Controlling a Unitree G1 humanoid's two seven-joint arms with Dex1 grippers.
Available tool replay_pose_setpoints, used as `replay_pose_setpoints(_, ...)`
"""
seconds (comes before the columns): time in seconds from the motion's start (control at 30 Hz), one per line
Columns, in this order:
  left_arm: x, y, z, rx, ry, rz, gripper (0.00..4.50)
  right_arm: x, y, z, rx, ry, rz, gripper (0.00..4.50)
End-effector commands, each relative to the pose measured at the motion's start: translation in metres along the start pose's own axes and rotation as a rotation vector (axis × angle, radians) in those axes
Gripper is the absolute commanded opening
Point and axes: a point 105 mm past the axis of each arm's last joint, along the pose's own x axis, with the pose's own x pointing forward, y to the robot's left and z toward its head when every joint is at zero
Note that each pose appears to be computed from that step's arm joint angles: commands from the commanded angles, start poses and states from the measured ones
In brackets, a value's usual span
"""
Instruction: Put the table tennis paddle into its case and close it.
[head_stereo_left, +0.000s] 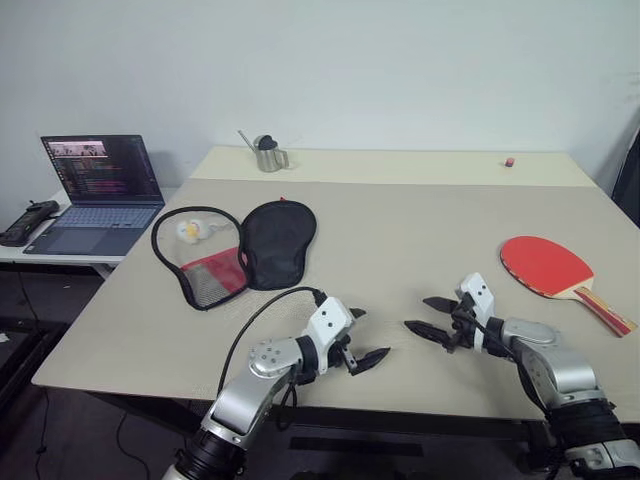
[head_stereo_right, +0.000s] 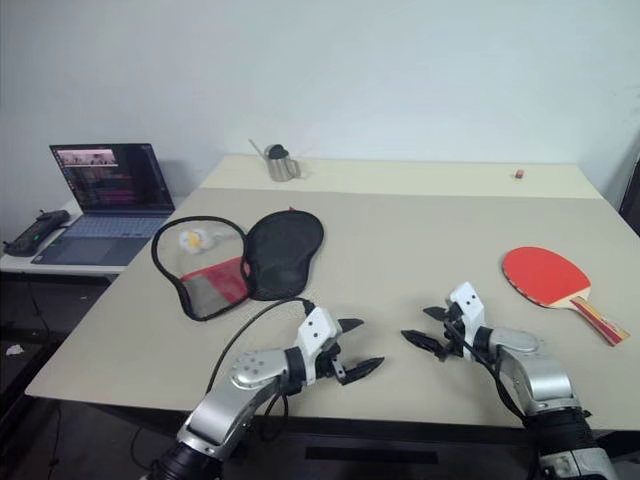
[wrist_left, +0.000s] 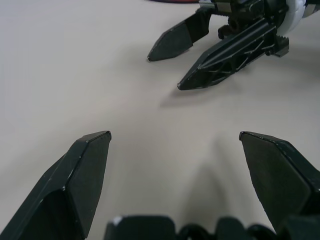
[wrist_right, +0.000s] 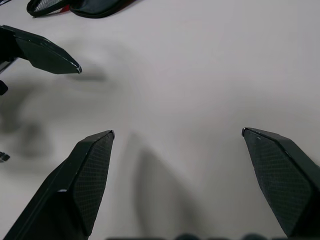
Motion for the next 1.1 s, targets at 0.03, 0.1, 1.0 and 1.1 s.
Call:
replay_pose_setpoints(0.03, 0.007, -0.004, 0.009, 0.027, -0.04, -0.025, 4.5, -0.005, 0.012, -0.008, 0.005, 0.064, 0.063, 4.48)
replay_pose_setpoints(0.1, 0.01, -0.004, 0.01, 0.032, -0.047, -0.028, 4.5, -0.007, 0.015, -0.008, 0.008, 0.071, 0.074, 4.48)
replay_pose_setpoints(1.0, -0.043, 0.035, 0.025, 0.044, -0.107, 0.163, 4.5, 0.025, 0.036, 0.032, -0.019, -0.059, 0.149, 4.48)
replay_pose_setpoints(1.1, -0.052, 0.048, 0.036, 0.081, -0.122, 0.199, 4.5, 0.029, 0.035, 0.041, -0.033, -0.083, 0.153, 4.48)
